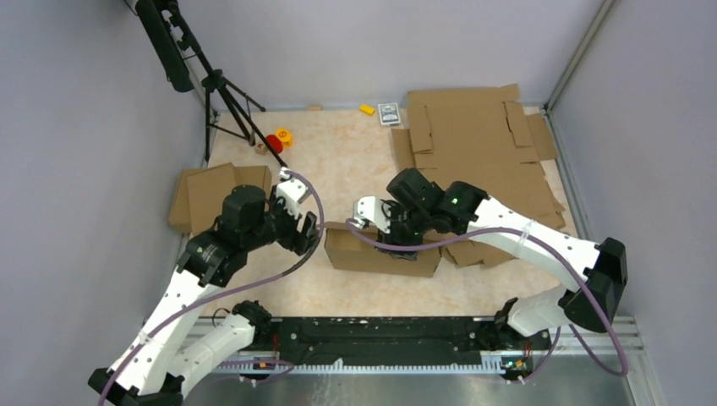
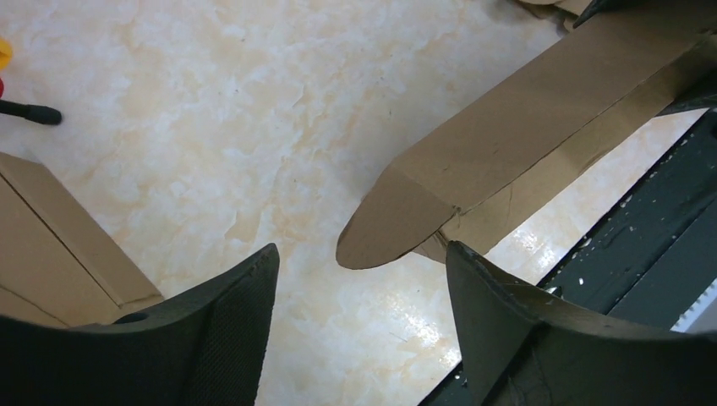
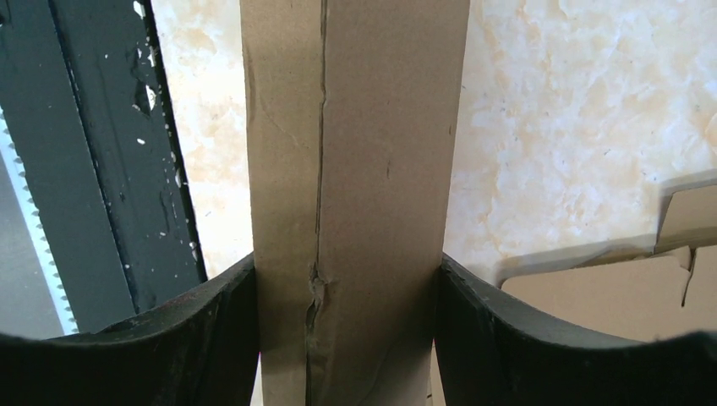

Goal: Fold the paper box

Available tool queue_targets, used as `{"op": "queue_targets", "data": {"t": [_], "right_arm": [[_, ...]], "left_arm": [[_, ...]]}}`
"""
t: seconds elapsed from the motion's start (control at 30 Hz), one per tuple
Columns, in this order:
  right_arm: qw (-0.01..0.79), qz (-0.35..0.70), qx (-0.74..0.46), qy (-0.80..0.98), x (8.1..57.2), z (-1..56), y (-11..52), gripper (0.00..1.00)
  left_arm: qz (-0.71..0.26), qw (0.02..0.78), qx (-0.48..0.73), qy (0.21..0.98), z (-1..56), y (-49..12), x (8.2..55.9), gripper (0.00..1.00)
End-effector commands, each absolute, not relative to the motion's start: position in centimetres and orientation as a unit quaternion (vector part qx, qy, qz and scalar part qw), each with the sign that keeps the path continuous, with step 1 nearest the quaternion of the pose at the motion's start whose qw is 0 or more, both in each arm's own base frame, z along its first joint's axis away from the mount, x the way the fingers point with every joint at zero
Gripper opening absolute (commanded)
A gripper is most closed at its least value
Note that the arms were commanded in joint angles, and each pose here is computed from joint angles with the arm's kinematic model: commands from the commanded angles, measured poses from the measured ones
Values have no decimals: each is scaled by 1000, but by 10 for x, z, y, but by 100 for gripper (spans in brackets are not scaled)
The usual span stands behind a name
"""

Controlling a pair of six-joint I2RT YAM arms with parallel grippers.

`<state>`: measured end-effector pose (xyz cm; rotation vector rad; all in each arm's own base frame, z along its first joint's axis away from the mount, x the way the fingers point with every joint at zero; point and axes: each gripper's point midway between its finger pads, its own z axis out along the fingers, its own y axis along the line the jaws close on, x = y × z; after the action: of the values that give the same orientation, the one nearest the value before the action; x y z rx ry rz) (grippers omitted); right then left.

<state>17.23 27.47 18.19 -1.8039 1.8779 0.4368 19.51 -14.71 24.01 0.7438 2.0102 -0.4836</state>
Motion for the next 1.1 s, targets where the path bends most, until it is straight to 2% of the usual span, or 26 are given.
{"op": "queue_targets", "data": {"t": [0.0, 0.2, 0.33, 0.5, 0.8, 0.93, 1.07], "right_arm": [[282, 178, -648, 684, 185, 193, 290, 62], [288, 180, -647, 683, 187, 191, 292, 62], [289, 184, -648, 681, 186, 192, 294, 64], [289, 187, -648, 679, 185, 193, 294, 64], [285, 187, -648, 681, 186, 192, 296, 64], [281, 182, -643, 689, 189, 190, 296, 64], [280, 176, -639, 695, 192, 187, 297, 60]], "left_arm": [[-192, 468, 336, 795, 238, -154, 204, 71], [-179, 478, 336, 792, 233, -150, 207, 68], [-165, 482, 328, 795, 230, -146, 213, 62], [-173, 483, 332, 791, 229, -152, 217, 58], [-185, 459, 326, 806, 232, -158, 218, 24], [-203, 444, 314, 814, 235, -162, 214, 18], [-213, 416, 293, 834, 235, -164, 211, 8]]}}
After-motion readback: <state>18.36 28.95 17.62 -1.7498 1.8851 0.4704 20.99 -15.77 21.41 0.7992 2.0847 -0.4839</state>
